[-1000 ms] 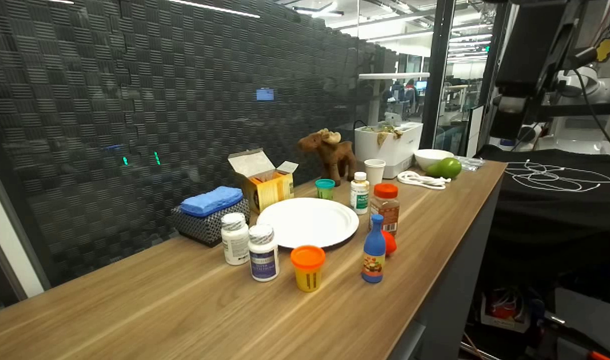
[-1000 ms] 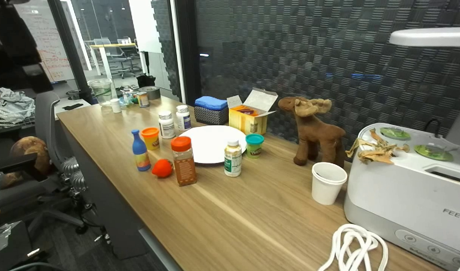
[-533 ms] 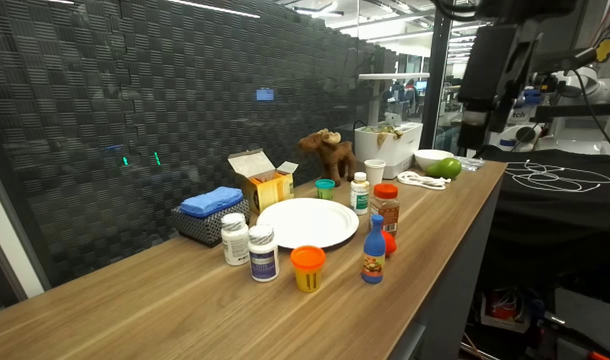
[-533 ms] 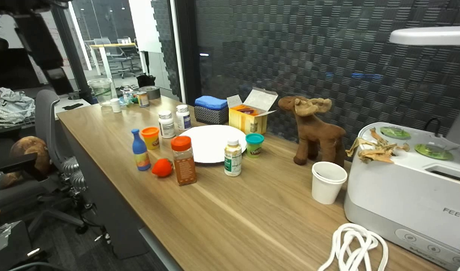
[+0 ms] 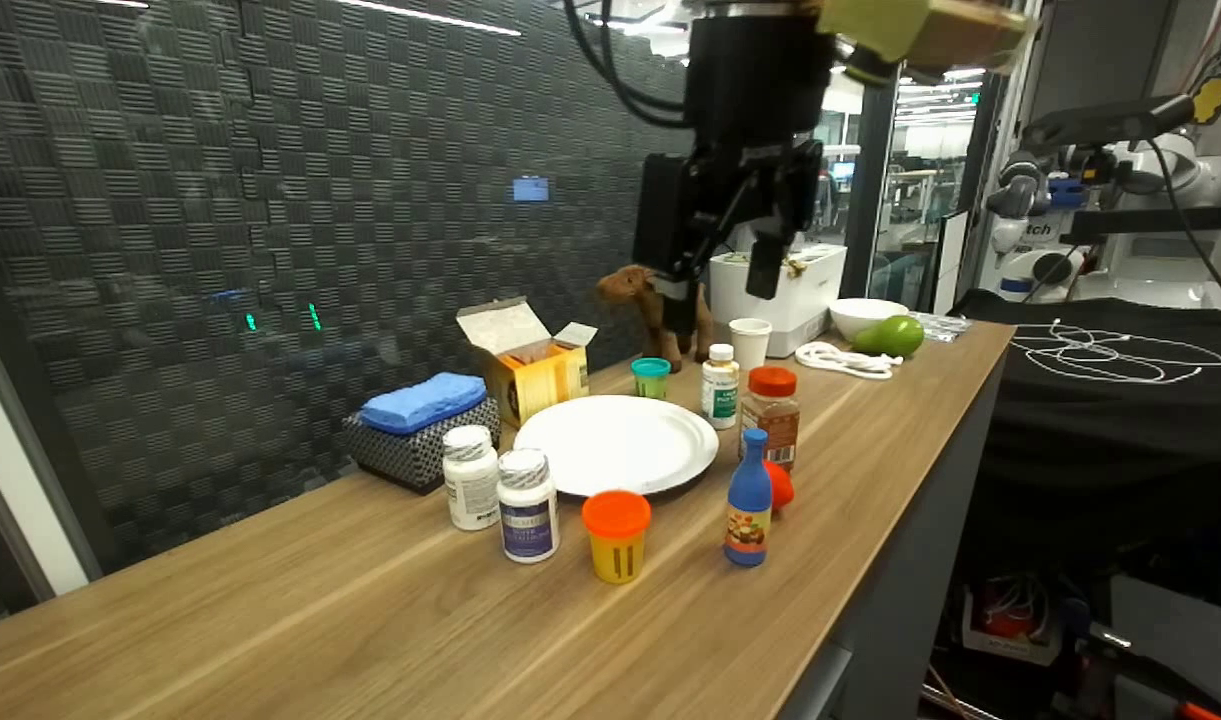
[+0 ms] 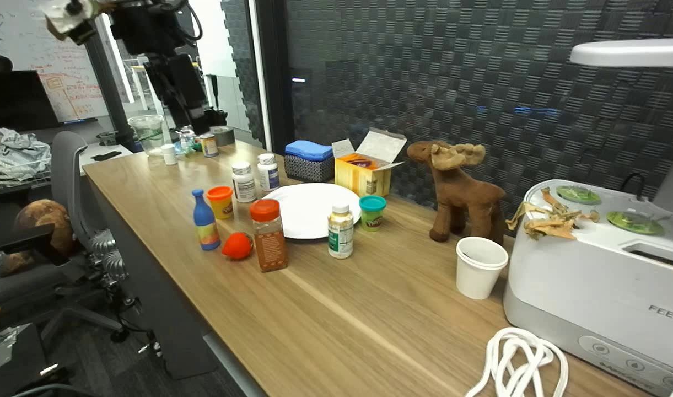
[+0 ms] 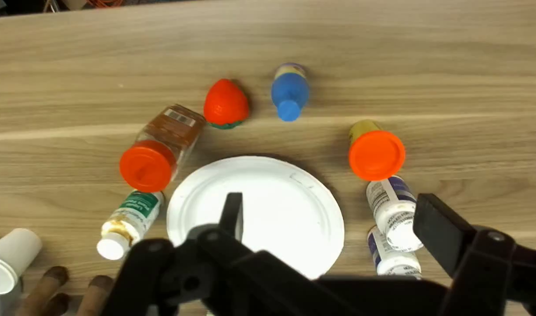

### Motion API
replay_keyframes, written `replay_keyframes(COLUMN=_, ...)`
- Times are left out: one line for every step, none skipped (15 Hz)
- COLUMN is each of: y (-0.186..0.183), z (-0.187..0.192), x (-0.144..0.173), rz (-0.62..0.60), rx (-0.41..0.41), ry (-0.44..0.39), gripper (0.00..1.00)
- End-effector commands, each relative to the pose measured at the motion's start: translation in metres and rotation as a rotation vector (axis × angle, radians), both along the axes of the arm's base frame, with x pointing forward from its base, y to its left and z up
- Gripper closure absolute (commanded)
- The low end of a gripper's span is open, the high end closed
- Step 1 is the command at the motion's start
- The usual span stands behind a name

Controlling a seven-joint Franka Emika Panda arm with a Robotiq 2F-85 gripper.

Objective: Pick up all the items surrounding the white plate and arrange them on the plate

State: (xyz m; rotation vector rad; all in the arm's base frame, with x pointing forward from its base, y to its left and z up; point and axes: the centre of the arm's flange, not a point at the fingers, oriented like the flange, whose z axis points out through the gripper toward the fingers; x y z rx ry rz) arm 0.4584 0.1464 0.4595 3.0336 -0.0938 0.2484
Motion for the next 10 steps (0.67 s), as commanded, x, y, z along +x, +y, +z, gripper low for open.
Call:
replay_keyframes(y=0.036, z=-0.004, x=0.059, rz=-0.004, rx=0.019, ry=-0.039, gripper=0.00)
replay_keyframes(y=0.045, z=-0.009, x=0.067, rz=-0.008, rx=0.034, ry=-0.058, gripper=0.00)
replay_keyframes(y=0.053, z=-0.013, x=0.075, rz=-0.016, rx=0.049, ry=-0.079, gripper=0.00)
replay_keyframes(y=0.063, z=-0.018, x=0.083, rz=-0.023, rx=0.067, ry=-0.107, gripper=0.00)
replay_keyframes(y=0.073, z=-0.022, x=0.089, rz=-0.026, rx=0.075, ry=-0.119, gripper=0.00)
replay_keyframes(y=0.083, z=-0.026, x=0.094, rz=-0.025, rx=0.077, ry=-0.133, gripper=0.00)
replay_keyframes(y=0.092, z=-0.031, x=0.099, rz=-0.027, rx=0.071, ry=-0.162, gripper=0.00)
replay_keyframes(y=0.098, z=-0.038, x=0.104, rz=-0.023, rx=0.060, ry=-0.173, gripper=0.00)
replay_keyframes(y=0.104, z=-0.045, x=0.108, rz=-0.023, rx=0.054, ry=-0.178, gripper=0.00)
replay_keyframes(y=0.109, z=-0.052, x=0.113, rz=-0.022, rx=0.044, ry=-0.182, gripper=0.00)
